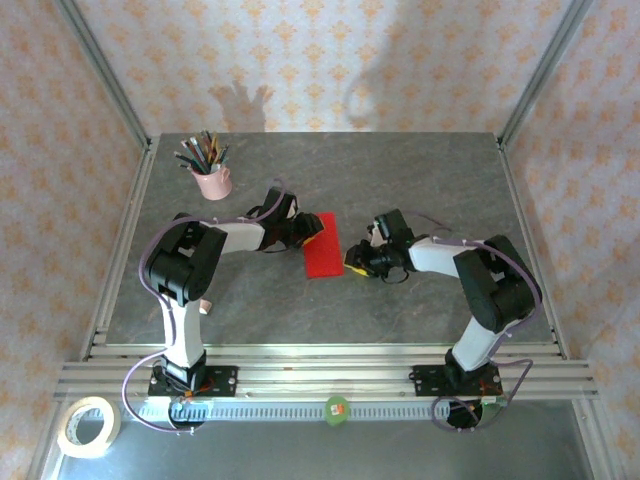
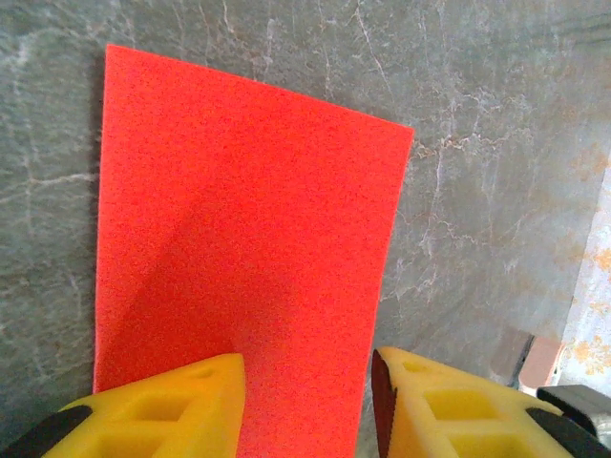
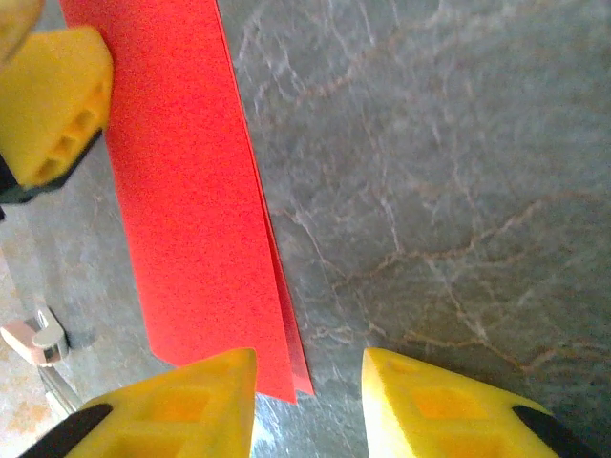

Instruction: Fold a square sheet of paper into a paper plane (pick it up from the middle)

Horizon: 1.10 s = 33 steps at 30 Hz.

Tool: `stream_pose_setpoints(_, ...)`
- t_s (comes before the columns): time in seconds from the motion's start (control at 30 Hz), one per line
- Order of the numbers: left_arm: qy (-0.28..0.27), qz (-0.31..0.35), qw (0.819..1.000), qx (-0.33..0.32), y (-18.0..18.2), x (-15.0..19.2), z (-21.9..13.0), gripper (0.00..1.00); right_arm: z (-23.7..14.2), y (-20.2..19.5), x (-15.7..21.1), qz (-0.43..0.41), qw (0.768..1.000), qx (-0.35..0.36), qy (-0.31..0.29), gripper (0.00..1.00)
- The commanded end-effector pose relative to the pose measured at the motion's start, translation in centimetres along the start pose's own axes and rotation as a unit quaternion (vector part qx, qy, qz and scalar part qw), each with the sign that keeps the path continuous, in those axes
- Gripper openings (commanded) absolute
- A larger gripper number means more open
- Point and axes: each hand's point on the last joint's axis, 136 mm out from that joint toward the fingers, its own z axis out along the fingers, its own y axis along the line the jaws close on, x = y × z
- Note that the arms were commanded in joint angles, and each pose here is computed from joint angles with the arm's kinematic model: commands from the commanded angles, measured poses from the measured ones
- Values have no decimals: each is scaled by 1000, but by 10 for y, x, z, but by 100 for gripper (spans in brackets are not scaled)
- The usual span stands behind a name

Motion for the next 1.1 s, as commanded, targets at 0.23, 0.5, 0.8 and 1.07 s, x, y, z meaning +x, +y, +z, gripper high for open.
stream_pose_setpoints(0.23,7,-24,997,-71,46,8,6,43,10,4,16,-6,999,-7,32,25)
stream_pose_setpoints(0.5,10,-25,997,-72,48,10,8,43,15,6,19,-15,999,-11,41,21)
stream_pose_setpoints(0.8,12,-24,997,-71,49,11,9,43,16,16,18,-22,998,-27,45,20)
stream_pose_setpoints(1.07,15,-25,997,-74,52,12,10,43,18,16,19,-20,998,-29,43,19)
